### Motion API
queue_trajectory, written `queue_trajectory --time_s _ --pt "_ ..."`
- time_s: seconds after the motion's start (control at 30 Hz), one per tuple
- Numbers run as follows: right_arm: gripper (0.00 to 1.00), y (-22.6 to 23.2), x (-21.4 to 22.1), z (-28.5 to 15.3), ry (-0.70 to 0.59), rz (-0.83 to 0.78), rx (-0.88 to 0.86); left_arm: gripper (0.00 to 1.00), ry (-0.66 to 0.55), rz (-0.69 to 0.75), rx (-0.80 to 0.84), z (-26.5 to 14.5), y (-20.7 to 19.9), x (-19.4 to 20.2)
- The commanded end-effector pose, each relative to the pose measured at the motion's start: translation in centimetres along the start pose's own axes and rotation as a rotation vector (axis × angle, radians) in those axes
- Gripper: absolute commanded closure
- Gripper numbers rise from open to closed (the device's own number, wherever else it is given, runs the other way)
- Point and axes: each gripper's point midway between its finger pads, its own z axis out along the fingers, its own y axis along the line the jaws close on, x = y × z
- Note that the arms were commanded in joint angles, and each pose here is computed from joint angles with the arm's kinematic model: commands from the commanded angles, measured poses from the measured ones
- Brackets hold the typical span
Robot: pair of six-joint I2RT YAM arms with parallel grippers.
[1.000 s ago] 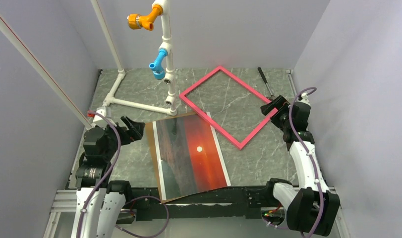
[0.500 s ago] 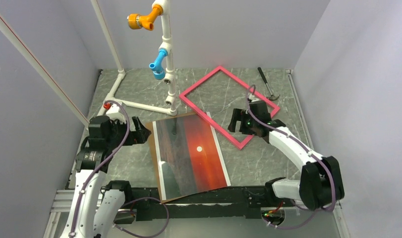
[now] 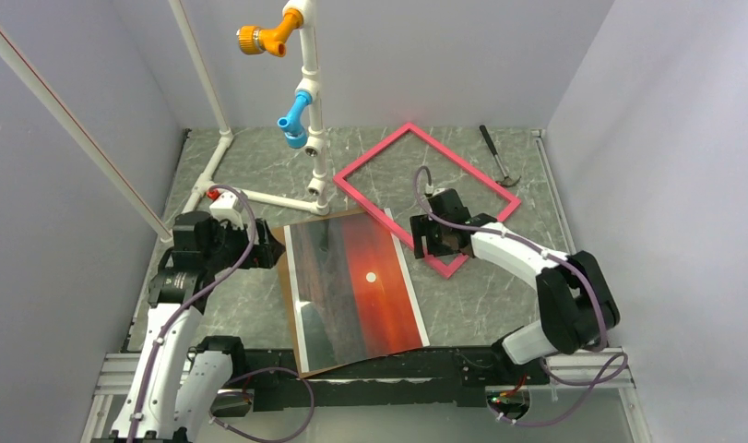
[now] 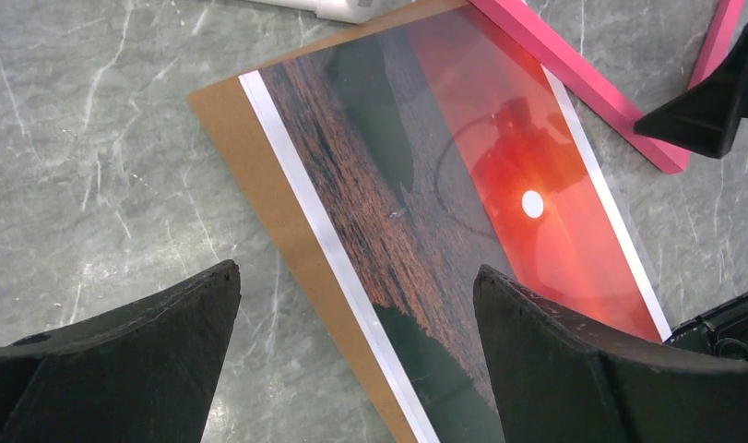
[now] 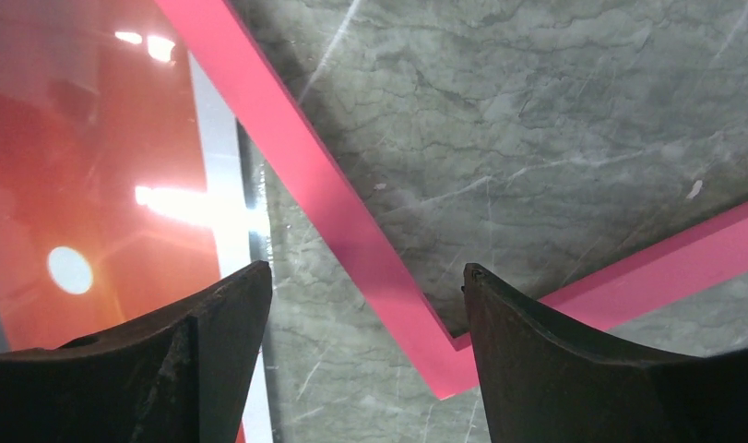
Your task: Put the photo into the frame
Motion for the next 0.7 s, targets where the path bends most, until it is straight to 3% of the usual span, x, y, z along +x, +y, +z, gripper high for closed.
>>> queue_trajectory --time_s 0.0,0.2,0.37,0.67 --pt "0.24 -0.6 -1.1 0.8 0.018 -0.048 0.062 0.01 -0.012 0.036 0.039 0.3 -0.5 -0.7" --pt "0.37 -0.1 -0.2 2.2 0.08 -0.072 0.048 0.01 -0.034 0.047 0.038 0.0 -0.6 -1.0" --pt "0.64 0.2 1.2 2.8 0.14 -0.058 0.031 0.01 -0.034 0.047 0.031 0.1 -0.5 -0.9" --pt "0.67 0.4 3.0 2.6 0.191 -0.025 0.013 0.01 -0.02 0.044 0.021 0.2 -0.3 -0.7"
